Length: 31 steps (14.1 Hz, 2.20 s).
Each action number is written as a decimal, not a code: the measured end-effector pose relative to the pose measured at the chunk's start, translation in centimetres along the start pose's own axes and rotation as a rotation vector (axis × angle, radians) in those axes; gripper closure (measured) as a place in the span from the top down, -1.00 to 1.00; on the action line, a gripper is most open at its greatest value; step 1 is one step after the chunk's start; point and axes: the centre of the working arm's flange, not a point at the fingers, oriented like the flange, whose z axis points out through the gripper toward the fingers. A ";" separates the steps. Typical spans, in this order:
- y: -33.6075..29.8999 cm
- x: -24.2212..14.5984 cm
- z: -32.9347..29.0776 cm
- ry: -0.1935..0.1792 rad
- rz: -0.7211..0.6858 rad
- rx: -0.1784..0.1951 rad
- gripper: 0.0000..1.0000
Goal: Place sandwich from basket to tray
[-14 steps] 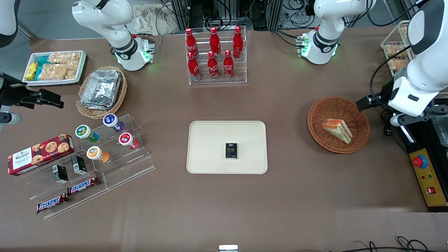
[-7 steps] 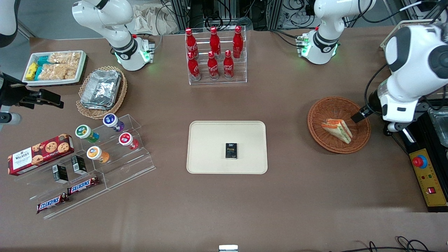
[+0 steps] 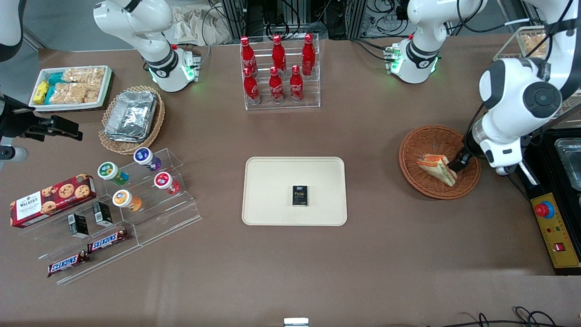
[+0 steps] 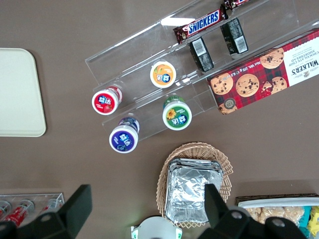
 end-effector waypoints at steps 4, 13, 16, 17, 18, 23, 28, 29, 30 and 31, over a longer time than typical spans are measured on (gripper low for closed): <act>1.1 0.3 3.4 -0.011 -0.017 -0.018 1.00; 0.2 -0.2 8.0 -0.023 -0.014 -0.011 1.00; -0.5 -0.4 9.0 -0.023 -0.015 -0.006 1.00; -0.7 -0.5 9.3 -0.022 -0.013 -0.007 1.00; -0.7 -0.5 9.3 -0.021 -0.012 -0.007 1.00; -0.7 -0.3 7.4 -0.004 -0.009 -0.008 1.00; -1.5 -0.6 -2.6 0.028 0.264 0.057 1.00; -1.9 -0.8 -5.1 0.024 0.356 0.075 1.00; -2.2 -1.0 -7.6 0.019 0.442 0.089 1.00; -2.4 -1.2 -10.1 0.011 0.523 0.103 1.00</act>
